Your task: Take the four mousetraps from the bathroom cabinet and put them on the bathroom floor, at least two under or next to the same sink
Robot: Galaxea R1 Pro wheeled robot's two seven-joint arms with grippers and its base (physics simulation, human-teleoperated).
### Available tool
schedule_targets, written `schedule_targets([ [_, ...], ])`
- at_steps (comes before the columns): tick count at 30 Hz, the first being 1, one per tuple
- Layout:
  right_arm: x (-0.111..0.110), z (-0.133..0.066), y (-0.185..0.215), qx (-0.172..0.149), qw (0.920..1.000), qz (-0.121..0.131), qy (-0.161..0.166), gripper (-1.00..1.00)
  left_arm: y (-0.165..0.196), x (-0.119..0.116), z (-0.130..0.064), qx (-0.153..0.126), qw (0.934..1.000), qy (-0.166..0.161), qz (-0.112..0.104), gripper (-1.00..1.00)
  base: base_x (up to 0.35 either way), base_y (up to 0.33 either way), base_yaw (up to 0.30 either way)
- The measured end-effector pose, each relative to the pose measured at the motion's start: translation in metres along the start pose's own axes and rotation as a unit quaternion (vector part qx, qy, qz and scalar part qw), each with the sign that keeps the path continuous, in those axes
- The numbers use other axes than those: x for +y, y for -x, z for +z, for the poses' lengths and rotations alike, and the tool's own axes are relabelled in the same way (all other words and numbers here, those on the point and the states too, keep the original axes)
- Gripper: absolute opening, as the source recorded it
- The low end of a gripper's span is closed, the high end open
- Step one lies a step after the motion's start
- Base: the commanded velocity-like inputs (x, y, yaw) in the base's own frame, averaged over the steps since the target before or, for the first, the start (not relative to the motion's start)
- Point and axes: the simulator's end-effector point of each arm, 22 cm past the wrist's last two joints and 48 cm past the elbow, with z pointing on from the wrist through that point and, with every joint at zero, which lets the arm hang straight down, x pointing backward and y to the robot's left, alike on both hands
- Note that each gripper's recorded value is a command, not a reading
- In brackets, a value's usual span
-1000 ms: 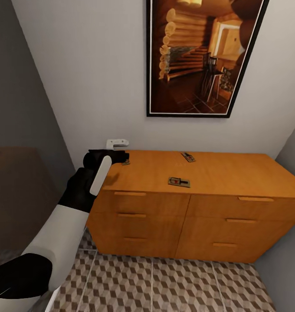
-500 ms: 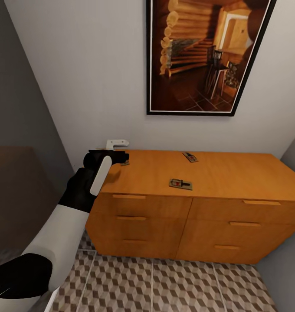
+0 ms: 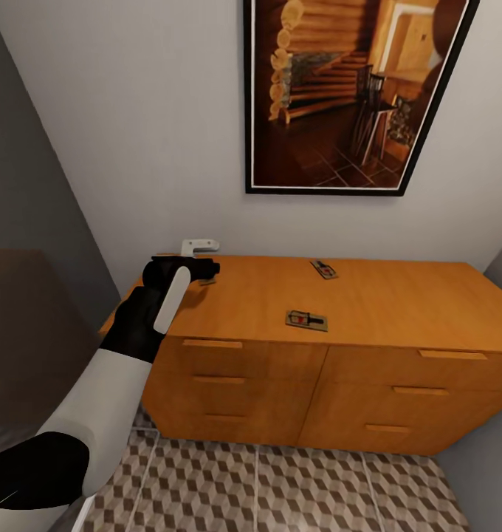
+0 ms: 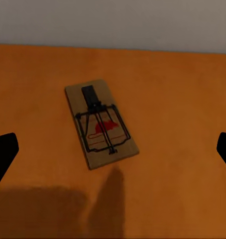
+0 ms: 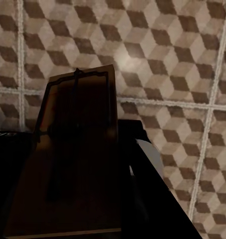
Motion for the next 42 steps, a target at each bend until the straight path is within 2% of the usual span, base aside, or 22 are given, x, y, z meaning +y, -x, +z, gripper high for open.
schedule_targets([
  [32, 0.001, 0.002, -0.017, 0.02, 0.9998, 0.0, 0.001, -1.0, -0.024, 0.002, 0.021, 0.021, 0.9998, 0.001, -0.001, 1.0, 0.031, -0.017, 0.0],
  [42, 0.001, 0.003, -0.018, 0.022, 0.9998, 0.0, 0.001, -1.0, -0.025, 0.002, 0.022, 0.022, 0.9998, 0.001, -0.001, 1.0, 0.003, -0.001, 0.0],
])
